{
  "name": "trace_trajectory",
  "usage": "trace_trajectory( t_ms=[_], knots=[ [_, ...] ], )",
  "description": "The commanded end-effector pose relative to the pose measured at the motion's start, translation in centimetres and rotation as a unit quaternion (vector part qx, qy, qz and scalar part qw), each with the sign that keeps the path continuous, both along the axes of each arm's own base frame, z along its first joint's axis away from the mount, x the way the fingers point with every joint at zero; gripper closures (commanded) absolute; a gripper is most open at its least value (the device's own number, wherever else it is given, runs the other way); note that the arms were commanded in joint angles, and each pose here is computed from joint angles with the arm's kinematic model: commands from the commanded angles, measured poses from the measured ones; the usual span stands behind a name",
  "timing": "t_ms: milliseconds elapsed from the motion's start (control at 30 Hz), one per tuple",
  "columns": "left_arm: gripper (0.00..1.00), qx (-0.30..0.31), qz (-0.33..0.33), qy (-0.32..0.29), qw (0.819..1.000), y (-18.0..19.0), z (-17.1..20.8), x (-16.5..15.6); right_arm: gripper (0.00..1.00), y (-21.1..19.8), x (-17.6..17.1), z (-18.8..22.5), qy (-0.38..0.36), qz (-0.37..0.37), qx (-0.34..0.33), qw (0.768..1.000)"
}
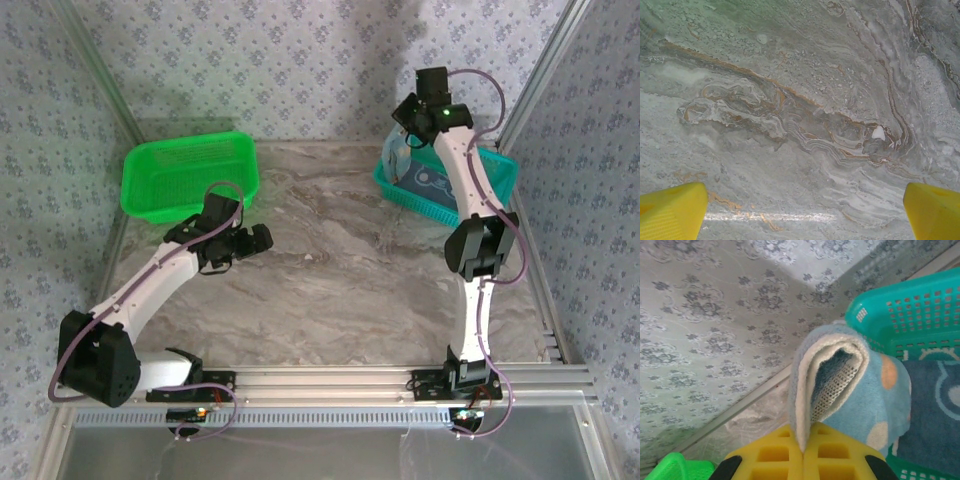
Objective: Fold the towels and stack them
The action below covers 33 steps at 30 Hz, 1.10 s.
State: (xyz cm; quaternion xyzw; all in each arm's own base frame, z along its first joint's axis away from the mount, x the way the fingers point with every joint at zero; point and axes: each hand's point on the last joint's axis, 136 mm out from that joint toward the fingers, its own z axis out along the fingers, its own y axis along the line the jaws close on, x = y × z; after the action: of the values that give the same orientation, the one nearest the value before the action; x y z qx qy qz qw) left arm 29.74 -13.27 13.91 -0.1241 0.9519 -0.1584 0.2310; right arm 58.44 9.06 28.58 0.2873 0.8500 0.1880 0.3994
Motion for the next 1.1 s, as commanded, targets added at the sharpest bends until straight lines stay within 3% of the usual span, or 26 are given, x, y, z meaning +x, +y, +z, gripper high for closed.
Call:
trace_trajectory(
  t_ms=[0, 367, 800, 833, 1000, 1067],
  knots=[
    [0.0, -0.008, -0.006, 0.001, 1.0, -0.2, 0.3, 0.0, 1.0, -0.9, -0.8, 2.9, -0.03, -0.008, 0.003, 1.0],
    [0.0, -0.019, -0.008, 0.005, 1.0, -0.5, 0.0, -0.3, 1.0, -3.0, -2.8, 3.3, -0.022, -0.014, -0.004, 1.0],
    [0.0, -0.031, -0.011, 0.012, 0.999, -1.0, -0.1, -0.3, 0.99, -9.9, -7.8, -2.2, 0.02, -0.05, 0.003, 0.999],
    [0.0, -0.032, -0.012, 0.014, 0.999, -1.0, -0.1, -0.3, 0.92, -10.4, -8.1, -3.1, 0.029, -0.051, 0.002, 0.998],
    [0.0, -0.03, -0.014, 0.017, 0.999, -1.1, -0.2, -0.6, 0.32, -13.7, -10.4, -7.6, 0.087, -0.055, -0.027, 0.994],
    [0.0, -0.031, -0.015, 0.017, 0.999, -1.1, -0.1, -0.7, 0.3, -15.3, -11.2, -8.6, 0.099, -0.052, -0.047, 0.993]
  ],
)
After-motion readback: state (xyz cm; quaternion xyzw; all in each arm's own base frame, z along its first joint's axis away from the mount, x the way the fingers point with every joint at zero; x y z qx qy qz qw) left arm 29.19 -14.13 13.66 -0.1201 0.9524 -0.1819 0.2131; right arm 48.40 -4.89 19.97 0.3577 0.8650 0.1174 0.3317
